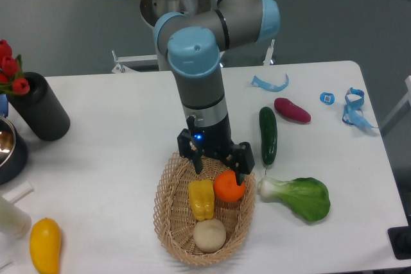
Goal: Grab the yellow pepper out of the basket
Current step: 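Move the open gripper over the basket above the yellow pepper, then lower the gripper around the yellow pepper and close on it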
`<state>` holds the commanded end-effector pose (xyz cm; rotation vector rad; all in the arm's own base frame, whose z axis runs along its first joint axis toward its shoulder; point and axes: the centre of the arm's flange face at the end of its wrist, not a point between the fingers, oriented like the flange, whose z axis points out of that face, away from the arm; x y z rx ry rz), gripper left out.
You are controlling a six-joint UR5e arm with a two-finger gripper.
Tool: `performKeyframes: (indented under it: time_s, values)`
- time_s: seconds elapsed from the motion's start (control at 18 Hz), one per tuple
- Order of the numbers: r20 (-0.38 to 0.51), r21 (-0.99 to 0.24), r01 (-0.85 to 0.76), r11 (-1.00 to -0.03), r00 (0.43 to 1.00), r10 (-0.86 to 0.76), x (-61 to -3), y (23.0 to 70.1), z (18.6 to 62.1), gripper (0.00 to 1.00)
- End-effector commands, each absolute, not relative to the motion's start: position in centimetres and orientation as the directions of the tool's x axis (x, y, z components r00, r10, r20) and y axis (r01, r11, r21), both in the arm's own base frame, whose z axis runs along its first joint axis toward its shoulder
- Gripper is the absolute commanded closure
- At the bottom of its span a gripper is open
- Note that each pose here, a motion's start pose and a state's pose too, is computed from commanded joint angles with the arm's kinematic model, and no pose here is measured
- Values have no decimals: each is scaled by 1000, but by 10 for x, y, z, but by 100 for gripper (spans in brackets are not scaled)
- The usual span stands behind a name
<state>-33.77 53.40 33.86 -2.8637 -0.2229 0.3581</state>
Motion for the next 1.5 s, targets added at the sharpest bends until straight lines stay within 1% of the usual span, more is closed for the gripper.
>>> performKeyframes:
  time_s: [0.22,0.33,0.61,1.06,1.5]
  values:
    - [-157,-236,248,-940,945,288,-332,548,299,0]
    - [-143,-237,279,-930,937,318,-333,553,293,0]
    - [-124,-201,287,-937,941,315,-338,559,264,0]
    - [-124,-190,265,-945,949,291,-342,565,252,0]
    - [-96,-163,261,-951,956,279,-338,570,228,0]
